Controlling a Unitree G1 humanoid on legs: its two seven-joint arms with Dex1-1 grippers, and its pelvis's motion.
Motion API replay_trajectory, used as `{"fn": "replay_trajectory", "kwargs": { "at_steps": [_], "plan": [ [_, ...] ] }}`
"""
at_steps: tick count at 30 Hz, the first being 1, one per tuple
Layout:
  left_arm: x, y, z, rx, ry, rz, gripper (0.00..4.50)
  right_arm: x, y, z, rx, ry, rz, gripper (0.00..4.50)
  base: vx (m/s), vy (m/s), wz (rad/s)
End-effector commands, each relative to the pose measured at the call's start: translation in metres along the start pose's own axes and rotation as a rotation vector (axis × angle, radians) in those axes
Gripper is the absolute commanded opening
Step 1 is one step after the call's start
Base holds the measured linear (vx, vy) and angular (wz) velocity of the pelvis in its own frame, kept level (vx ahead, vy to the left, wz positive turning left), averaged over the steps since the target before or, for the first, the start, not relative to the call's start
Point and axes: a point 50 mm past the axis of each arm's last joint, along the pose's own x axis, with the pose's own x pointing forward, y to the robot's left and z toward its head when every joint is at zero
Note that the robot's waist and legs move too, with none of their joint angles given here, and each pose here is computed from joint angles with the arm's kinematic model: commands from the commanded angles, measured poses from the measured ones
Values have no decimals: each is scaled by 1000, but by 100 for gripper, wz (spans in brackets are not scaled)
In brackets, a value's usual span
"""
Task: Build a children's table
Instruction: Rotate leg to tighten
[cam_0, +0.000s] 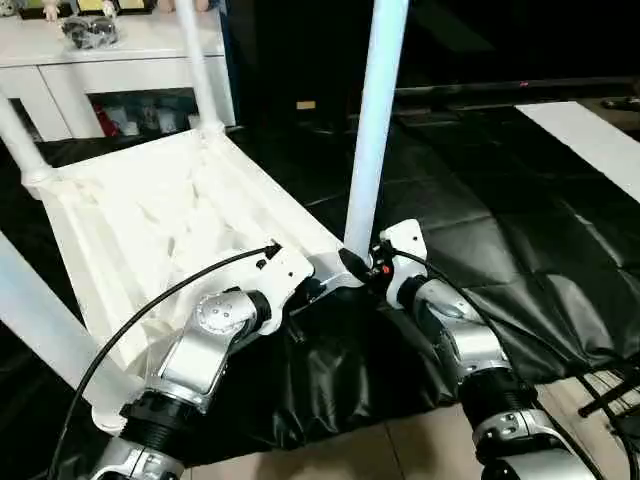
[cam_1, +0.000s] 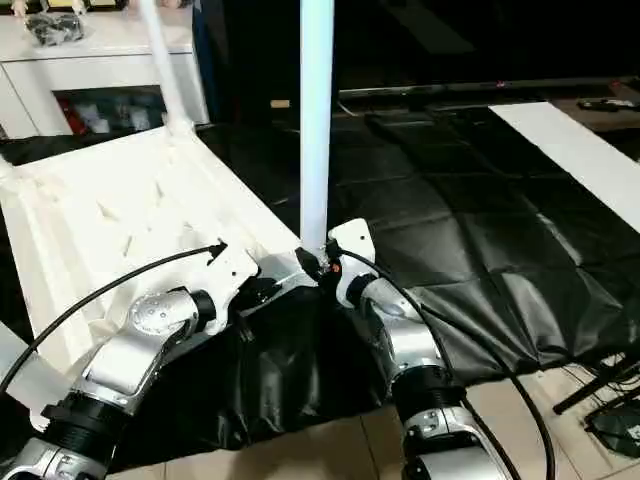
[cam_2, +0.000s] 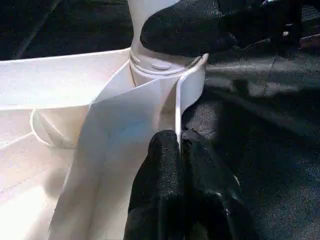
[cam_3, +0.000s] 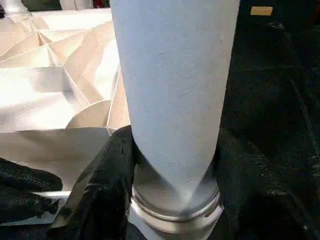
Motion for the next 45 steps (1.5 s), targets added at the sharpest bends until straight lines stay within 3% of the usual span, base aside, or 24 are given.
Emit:
{"fn": "replay_trajectory", "kwargs": {
  "at_steps": [1, 9, 18, 25, 28, 34, 41, 45],
  "plan": [
    [11, -12, 31, 63, -123, -77, 0, 13, 48, -13, 37, 47, 284, 272, 0, 0, 0],
    [-7, -8, 22, 72, -121, -260, 0, -18, 6, -13, -97, 115, 367, 305, 0, 0, 0],
    [-29, 9, 10, 119, -62, -380, 0, -37, -15, -3, -173, 167, 534, 305, 0, 0, 0],
    [-35, 13, 9, 132, -45, -408, 0, -39, -22, 1, -189, 189, 571, 305, 0, 0, 0],
    [-35, 13, 9, 131, -48, -414, 0, -37, -21, 2, -186, 188, 580, 272, 0, 0, 0],
    [-35, 11, 7, 129, -48, -431, 0, -36, -18, 3, -173, 183, 609, 248, 0, 0, 0],
    [-33, 12, 6, 127, -43, -403, 0, -38, -11, -8, -137, 210, 649, 215, 0, 0, 0],
    [-26, 9, 7, 112, -51, -351, 0, -30, -5, -11, -91, 184, 574, 211, 0, 0, 0]
  ]
}}
